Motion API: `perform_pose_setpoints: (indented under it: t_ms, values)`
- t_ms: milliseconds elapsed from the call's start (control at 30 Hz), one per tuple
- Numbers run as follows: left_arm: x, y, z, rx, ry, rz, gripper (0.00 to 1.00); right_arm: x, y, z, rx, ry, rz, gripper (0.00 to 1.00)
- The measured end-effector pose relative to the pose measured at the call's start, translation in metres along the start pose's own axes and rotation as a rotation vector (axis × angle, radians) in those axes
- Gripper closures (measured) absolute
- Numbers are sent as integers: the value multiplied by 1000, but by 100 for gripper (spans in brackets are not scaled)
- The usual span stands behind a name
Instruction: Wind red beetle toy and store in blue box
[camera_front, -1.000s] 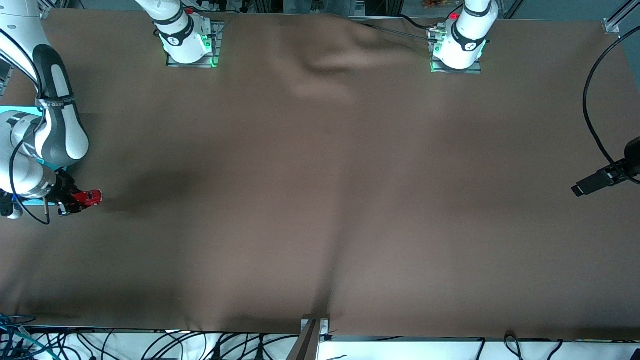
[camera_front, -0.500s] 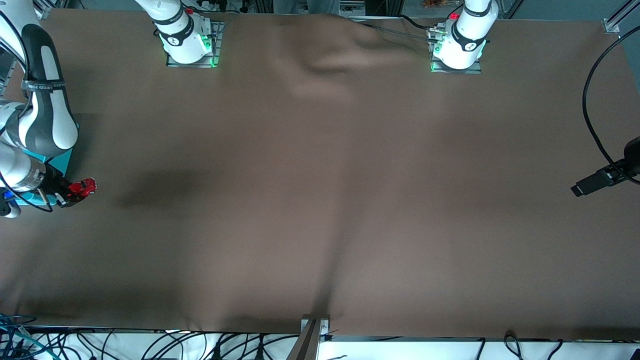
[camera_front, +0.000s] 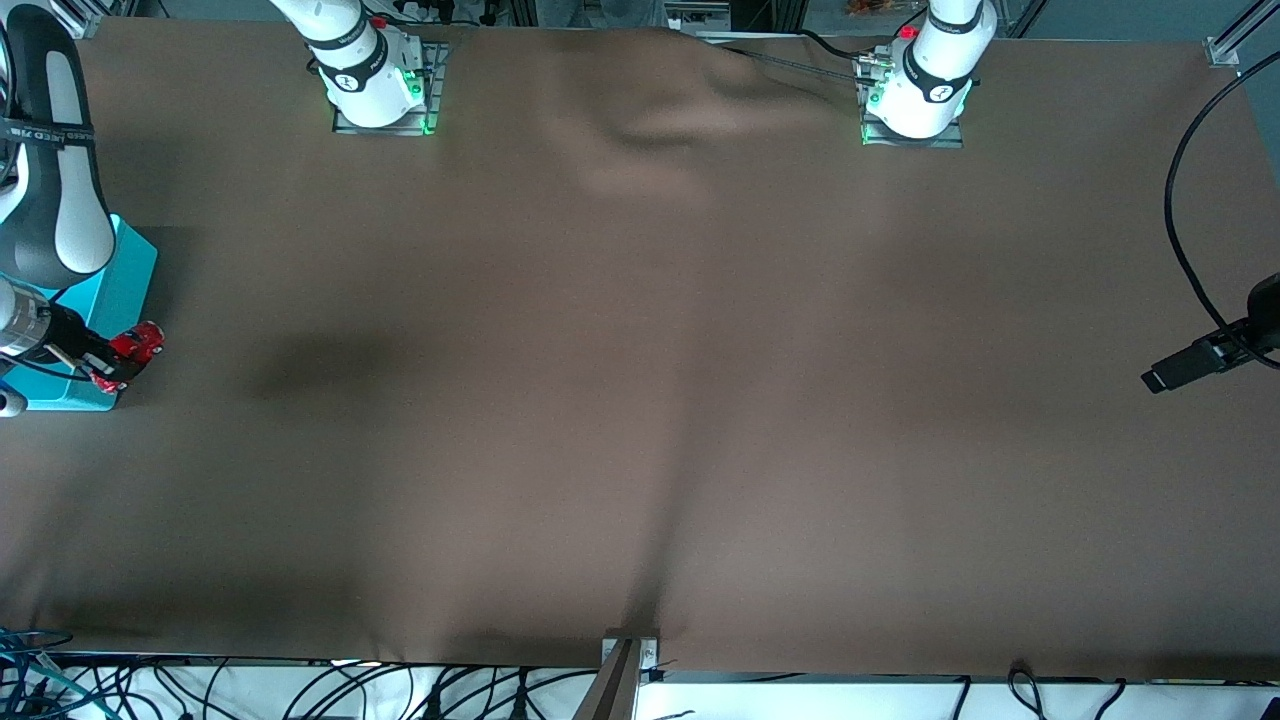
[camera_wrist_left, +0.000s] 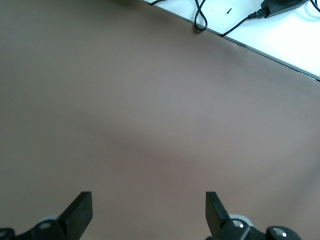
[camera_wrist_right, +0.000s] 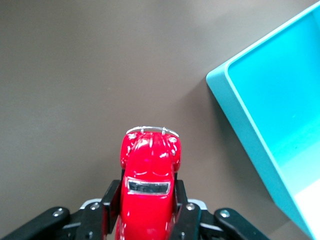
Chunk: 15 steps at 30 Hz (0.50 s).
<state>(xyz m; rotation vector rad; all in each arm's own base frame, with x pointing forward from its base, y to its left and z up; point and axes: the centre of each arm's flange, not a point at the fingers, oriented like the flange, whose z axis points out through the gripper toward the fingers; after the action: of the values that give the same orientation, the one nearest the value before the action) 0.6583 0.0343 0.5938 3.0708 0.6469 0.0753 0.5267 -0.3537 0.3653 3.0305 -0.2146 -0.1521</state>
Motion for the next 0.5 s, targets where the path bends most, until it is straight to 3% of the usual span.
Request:
perform_pose_setpoints:
  t_ms: [500]
  values:
    - [1, 1, -1, -4, 11, 0, 0, -16, 44, 38, 5, -19, -7, 53]
